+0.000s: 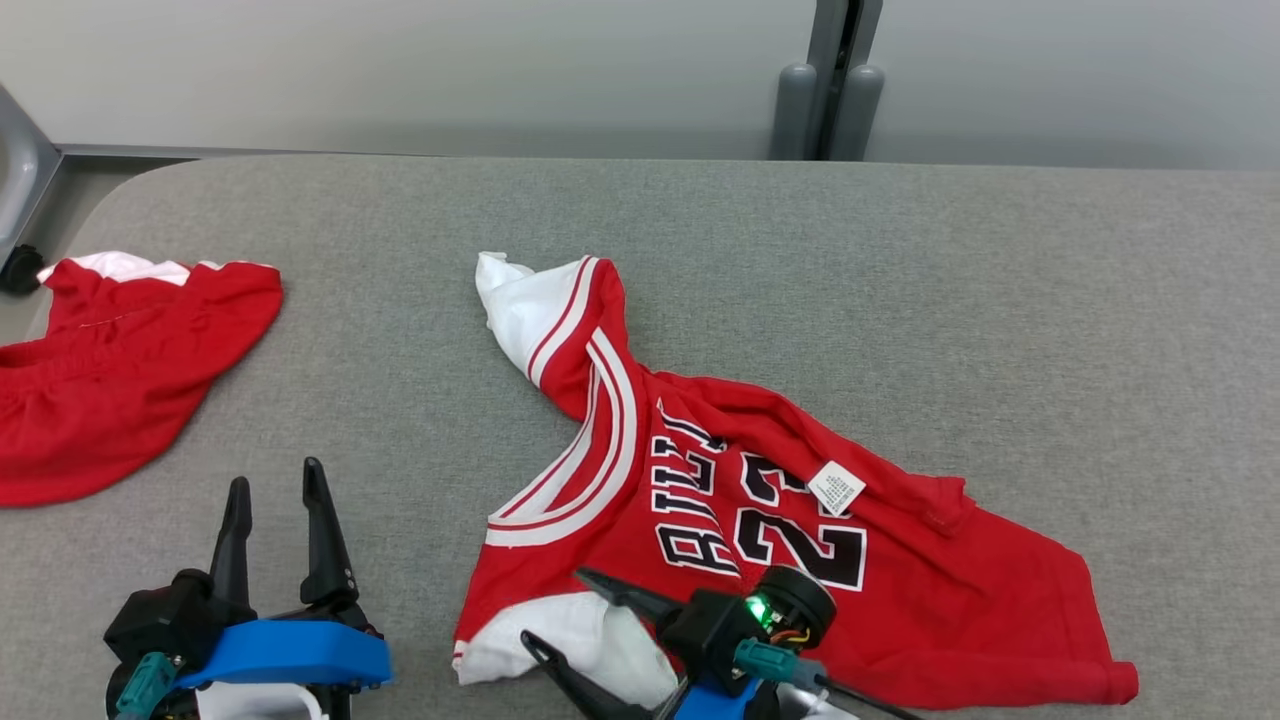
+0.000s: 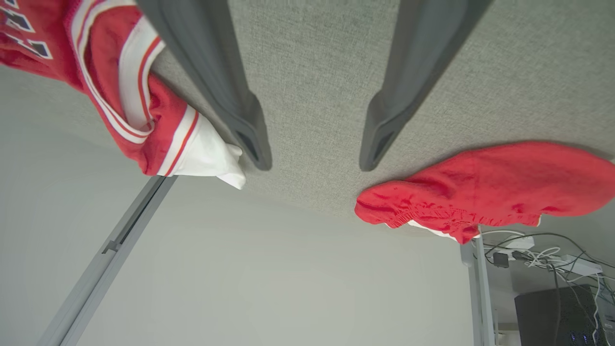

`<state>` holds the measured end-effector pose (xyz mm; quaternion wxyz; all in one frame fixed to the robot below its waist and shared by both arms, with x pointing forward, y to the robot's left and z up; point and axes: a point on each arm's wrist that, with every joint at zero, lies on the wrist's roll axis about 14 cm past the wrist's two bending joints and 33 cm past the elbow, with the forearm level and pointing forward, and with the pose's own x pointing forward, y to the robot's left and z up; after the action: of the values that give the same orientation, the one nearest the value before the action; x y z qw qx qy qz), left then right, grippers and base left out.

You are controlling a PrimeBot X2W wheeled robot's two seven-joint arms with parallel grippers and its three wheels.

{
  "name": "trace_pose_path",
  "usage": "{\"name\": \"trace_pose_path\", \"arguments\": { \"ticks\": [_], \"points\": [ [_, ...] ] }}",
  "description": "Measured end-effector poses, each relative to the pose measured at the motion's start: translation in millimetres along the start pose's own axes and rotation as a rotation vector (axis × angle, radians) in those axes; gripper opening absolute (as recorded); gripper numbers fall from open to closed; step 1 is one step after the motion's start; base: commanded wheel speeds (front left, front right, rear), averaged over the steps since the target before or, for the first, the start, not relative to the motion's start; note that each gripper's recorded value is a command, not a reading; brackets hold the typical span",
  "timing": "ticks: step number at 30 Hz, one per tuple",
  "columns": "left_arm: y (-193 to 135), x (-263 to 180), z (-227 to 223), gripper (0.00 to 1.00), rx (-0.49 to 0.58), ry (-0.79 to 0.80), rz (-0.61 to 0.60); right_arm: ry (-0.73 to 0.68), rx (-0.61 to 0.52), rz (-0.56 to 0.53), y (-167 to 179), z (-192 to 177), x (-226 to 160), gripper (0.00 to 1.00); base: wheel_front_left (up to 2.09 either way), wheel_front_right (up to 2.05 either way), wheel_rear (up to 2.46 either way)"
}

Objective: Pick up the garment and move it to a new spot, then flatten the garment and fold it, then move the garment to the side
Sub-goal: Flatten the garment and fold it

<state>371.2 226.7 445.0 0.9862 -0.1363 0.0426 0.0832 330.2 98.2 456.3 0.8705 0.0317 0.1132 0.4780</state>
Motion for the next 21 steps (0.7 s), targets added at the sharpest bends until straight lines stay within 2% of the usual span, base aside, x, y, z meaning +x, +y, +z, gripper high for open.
{"name": "trace_pose_path", "arguments": {
  "ticks": [6, 11, 16, 21],
  "points": [
    [-13, 0, -3, 1.0, 0.003, 0.008, -0.041, -0.102, 0.001, -0.094, -26, 26, -10, 1.0, 0.0, 0.0, 0.0],
    [-25, 1, -3, 1.0, 0.006, 0.008, -0.078, -0.14, -0.036, -0.268, -75, 40, -33, 1.0, 0.0, 0.0, 0.0],
    [-36, 1, -6, 1.0, 0.005, 0.017, -0.111, -0.056, -0.14, -0.459, -128, 33, -64, 1.0, 0.0, 0.0, 0.0],
    [-41, 1, -10, 1.0, 0.005, 0.029, -0.126, 0.08, -0.155, -0.571, -161, 1, -94, 1.0, 0.0, 0.0, 0.0]
  ]
}}
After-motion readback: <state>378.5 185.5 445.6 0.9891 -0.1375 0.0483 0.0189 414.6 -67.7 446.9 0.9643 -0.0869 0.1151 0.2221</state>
